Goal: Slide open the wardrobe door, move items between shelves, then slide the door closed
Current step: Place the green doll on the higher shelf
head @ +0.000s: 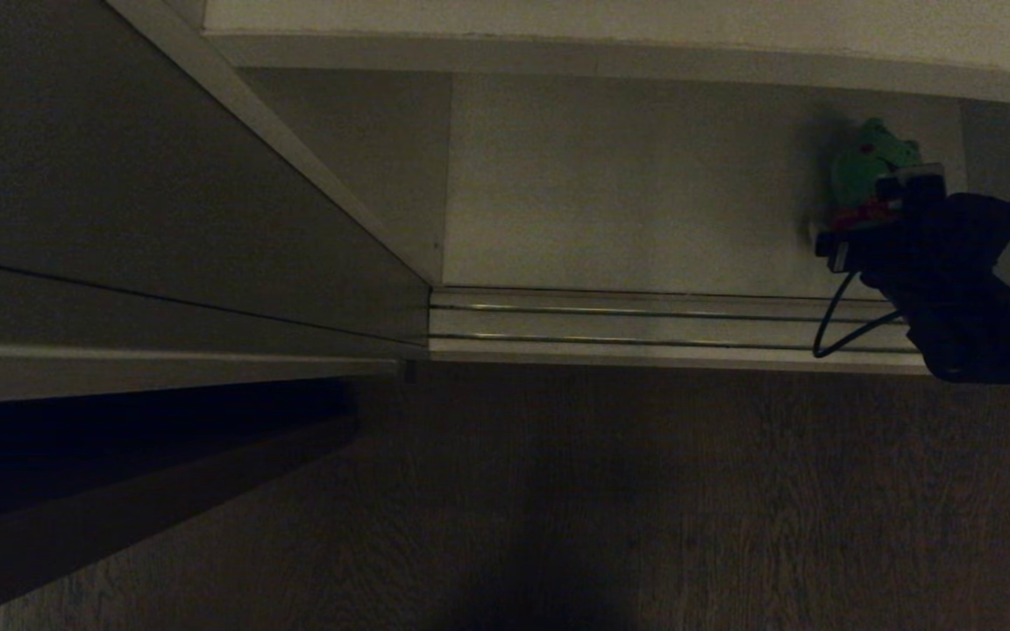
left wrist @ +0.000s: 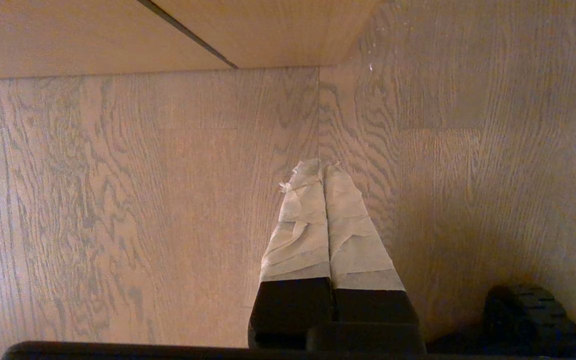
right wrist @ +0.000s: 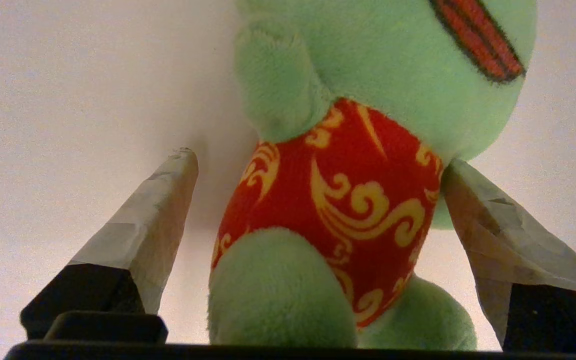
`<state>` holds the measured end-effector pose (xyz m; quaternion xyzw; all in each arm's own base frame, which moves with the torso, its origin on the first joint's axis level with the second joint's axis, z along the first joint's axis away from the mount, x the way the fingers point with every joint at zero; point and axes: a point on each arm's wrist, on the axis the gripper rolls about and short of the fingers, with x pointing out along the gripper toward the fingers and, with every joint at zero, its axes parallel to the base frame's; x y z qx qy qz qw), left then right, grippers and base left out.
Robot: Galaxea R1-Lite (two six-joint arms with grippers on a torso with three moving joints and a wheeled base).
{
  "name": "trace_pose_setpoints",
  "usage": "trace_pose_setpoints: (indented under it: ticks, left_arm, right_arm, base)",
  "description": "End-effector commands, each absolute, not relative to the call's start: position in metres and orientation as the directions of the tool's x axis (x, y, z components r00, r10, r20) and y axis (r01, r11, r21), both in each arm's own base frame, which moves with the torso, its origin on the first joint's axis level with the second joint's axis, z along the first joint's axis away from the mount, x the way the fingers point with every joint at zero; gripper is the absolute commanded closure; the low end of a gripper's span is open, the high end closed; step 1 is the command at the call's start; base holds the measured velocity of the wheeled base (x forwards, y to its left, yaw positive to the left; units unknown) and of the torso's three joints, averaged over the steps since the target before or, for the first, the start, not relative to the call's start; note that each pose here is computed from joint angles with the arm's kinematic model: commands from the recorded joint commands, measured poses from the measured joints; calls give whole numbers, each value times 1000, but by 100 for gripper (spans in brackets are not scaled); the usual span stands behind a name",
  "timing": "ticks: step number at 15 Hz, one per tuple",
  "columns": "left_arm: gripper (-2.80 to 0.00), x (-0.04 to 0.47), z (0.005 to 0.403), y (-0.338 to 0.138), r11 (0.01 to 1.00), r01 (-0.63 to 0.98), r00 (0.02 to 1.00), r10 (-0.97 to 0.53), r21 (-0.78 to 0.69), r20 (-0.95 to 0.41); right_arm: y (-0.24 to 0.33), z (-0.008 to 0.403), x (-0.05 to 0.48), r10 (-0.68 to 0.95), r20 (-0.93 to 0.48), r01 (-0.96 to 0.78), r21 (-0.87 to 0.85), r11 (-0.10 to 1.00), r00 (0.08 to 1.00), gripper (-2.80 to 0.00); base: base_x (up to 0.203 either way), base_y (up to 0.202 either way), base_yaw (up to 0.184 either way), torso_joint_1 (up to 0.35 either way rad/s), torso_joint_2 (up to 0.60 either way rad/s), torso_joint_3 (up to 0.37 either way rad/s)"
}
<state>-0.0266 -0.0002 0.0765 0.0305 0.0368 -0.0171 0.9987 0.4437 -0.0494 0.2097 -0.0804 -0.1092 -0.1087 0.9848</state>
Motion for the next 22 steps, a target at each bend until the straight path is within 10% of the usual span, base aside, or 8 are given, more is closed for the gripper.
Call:
trace_pose_setpoints:
  ticks: [1,22]
  left_arm:
    - [0,-27,76,0,998,37,997,-32,60,-76]
    - [0,-27,76,0,998,37,997,-32,60,-75]
  right_arm:
    - [-49,213,443,-196,248,234,-133,963,949,-280]
    - [-47,226,413,-189,222,221,-129,967,957,-280]
  base:
    - [0,0,0,0,0,0]
    - [0,0,0,0,0,0]
